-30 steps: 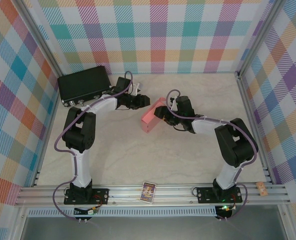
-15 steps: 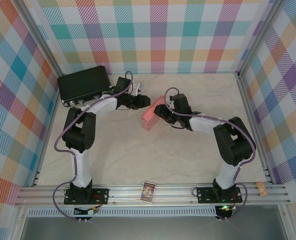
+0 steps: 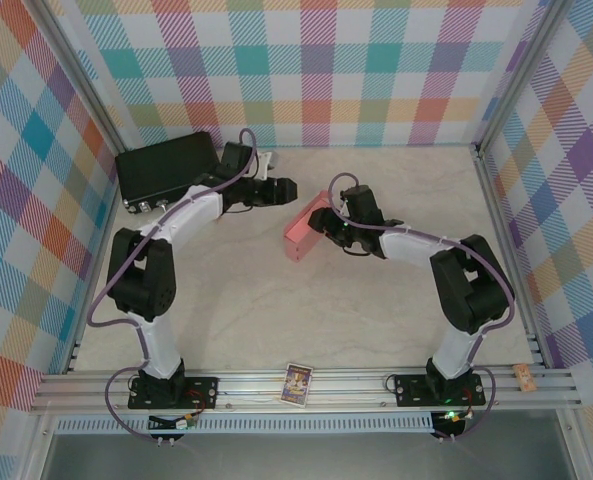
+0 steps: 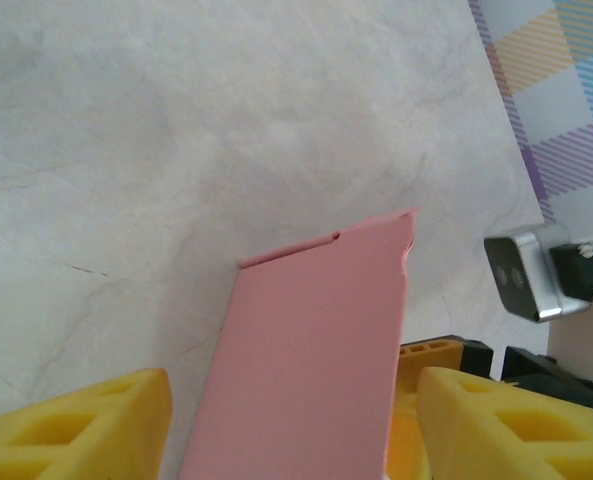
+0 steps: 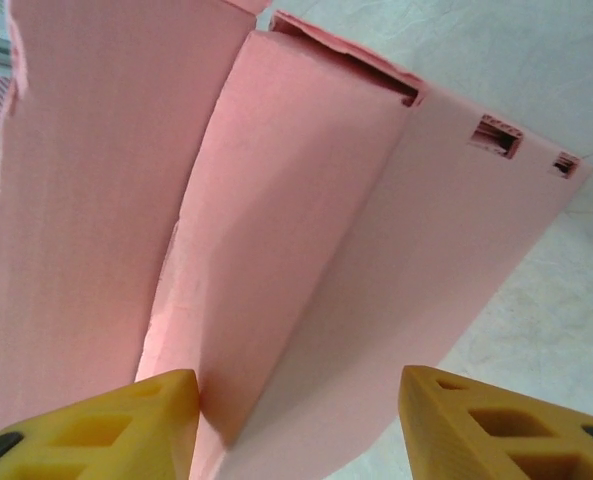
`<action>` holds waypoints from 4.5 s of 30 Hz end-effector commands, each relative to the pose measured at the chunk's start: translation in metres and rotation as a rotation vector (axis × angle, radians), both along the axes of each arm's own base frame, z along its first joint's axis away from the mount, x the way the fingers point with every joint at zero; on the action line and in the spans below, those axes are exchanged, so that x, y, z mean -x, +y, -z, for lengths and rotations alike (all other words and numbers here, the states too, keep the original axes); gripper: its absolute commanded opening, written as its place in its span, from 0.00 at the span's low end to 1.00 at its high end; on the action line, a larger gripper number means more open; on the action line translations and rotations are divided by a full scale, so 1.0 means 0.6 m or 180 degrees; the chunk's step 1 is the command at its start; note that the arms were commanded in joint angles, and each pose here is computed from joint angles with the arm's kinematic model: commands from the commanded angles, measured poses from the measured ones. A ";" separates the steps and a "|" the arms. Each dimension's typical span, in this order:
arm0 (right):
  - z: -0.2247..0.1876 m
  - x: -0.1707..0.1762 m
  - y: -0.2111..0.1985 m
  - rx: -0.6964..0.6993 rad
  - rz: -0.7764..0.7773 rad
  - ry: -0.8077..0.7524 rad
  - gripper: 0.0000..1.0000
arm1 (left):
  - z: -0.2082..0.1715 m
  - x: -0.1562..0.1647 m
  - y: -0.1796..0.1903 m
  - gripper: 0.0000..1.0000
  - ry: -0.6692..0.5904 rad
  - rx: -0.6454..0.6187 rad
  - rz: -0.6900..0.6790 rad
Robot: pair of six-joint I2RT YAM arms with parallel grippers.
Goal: Fold the paper box
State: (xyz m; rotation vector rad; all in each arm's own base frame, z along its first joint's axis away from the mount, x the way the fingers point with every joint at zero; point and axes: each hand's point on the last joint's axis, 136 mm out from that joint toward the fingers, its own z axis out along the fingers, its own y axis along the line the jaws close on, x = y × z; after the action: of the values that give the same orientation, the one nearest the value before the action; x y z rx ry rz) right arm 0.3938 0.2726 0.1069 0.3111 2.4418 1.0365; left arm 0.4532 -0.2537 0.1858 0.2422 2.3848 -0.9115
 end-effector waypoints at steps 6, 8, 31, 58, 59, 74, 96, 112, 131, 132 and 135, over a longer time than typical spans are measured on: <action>-0.063 0.014 -0.064 0.0492 0.0126 -0.0294 0.59 | -0.015 0.039 -0.013 0.85 -0.0353 -0.0944 0.0301; -0.068 0.019 -0.089 0.0573 0.0162 -0.0326 0.60 | -0.005 0.054 -0.032 0.89 -0.0401 -0.1160 0.0454; -0.040 0.077 -0.291 0.0764 0.0758 -0.0134 0.61 | 0.117 0.069 -0.101 0.81 -0.0510 -0.2197 0.1199; -0.032 0.094 -0.328 0.0816 0.0847 -0.0082 0.62 | 0.133 0.179 -0.136 0.46 -0.0977 -0.1900 0.3283; -0.031 0.095 -0.329 0.0811 0.0842 -0.0074 0.62 | 0.133 0.187 -0.136 0.46 -0.1046 -0.1869 0.3392; -0.033 0.090 -0.297 0.0712 0.0388 -0.0097 0.62 | 0.122 0.188 -0.141 0.54 -0.1350 -0.1892 0.3723; -0.094 0.058 -0.276 0.0850 -0.0122 -0.0475 0.64 | -0.021 0.178 -0.159 0.73 -0.1735 -0.1555 0.3054; -0.148 0.041 -0.203 0.0588 -0.0714 -0.0746 0.62 | -0.123 0.079 0.053 0.73 -0.0745 -0.0554 -0.0263; -0.114 0.075 -0.146 0.0577 -0.1122 -0.0446 0.60 | 0.022 0.149 0.053 0.73 0.0676 0.0063 -0.0478; -0.112 0.077 -0.146 0.0576 -0.1119 -0.0438 0.59 | 0.023 0.151 0.048 0.72 0.0686 0.0074 -0.0445; -0.101 0.077 -0.150 0.0618 -0.1088 -0.0386 0.59 | 0.025 0.152 0.031 0.70 0.0702 0.0098 -0.0352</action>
State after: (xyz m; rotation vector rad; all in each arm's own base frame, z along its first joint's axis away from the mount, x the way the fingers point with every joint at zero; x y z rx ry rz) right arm 0.3538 0.1828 0.1742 -0.2277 2.4860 0.9166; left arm 0.3657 -0.2217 0.1756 -0.0227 2.5370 -0.9038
